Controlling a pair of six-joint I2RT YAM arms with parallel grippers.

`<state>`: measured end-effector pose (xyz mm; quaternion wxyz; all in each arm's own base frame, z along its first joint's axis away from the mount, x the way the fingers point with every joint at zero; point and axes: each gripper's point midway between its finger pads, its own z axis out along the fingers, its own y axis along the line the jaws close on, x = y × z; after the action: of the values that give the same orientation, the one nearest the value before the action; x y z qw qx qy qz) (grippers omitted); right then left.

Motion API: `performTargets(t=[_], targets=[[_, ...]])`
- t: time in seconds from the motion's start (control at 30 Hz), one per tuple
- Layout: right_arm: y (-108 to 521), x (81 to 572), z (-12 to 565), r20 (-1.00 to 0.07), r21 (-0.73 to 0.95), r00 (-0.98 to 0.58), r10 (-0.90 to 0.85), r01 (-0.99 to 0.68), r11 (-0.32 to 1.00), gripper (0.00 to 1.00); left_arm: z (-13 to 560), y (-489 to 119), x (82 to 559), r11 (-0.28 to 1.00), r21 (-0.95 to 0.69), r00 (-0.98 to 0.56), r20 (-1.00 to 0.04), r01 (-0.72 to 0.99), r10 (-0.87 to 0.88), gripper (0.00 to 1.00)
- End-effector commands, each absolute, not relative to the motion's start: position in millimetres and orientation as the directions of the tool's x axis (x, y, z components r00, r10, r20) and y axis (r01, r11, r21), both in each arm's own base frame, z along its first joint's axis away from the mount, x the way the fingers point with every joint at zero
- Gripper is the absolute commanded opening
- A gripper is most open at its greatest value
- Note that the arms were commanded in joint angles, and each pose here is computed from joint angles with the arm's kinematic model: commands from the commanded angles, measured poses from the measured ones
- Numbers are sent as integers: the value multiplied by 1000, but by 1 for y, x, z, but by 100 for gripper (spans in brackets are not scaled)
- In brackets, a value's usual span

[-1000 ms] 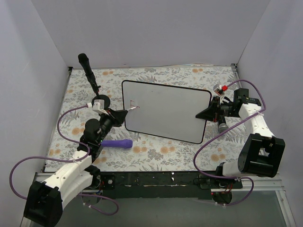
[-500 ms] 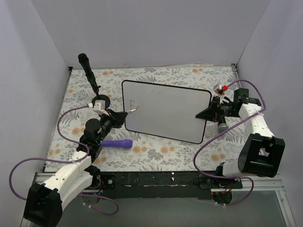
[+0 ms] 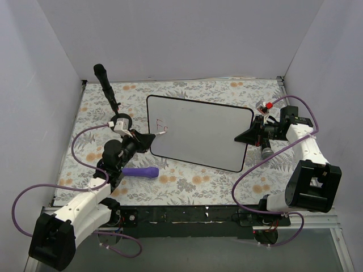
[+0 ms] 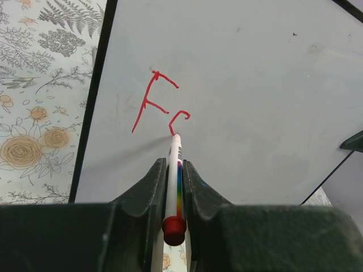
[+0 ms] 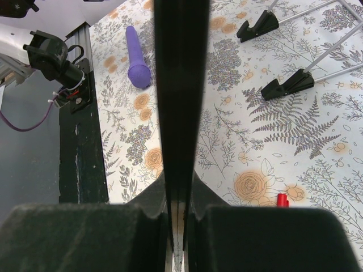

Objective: Write a sentence on the whiteboard

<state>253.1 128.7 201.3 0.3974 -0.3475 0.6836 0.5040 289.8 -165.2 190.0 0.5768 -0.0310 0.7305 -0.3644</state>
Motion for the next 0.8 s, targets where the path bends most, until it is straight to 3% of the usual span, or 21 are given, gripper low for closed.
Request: performTargets(t=[0.0, 0.37, 0.77], targets=[[127, 258, 202, -921, 333, -372, -119, -907, 259, 1, 218, -168, 298, 713, -568, -280, -823, 411, -494, 0], [127, 258, 202, -920, 334, -373, -119, -906, 259, 1, 234, -165, 303, 717, -562, -239, -826, 411, -511, 0], [127, 258, 203, -922, 330, -369, -119, -907, 261, 1, 208, -166, 297, 734, -562, -314, -825, 381, -469, 0]])
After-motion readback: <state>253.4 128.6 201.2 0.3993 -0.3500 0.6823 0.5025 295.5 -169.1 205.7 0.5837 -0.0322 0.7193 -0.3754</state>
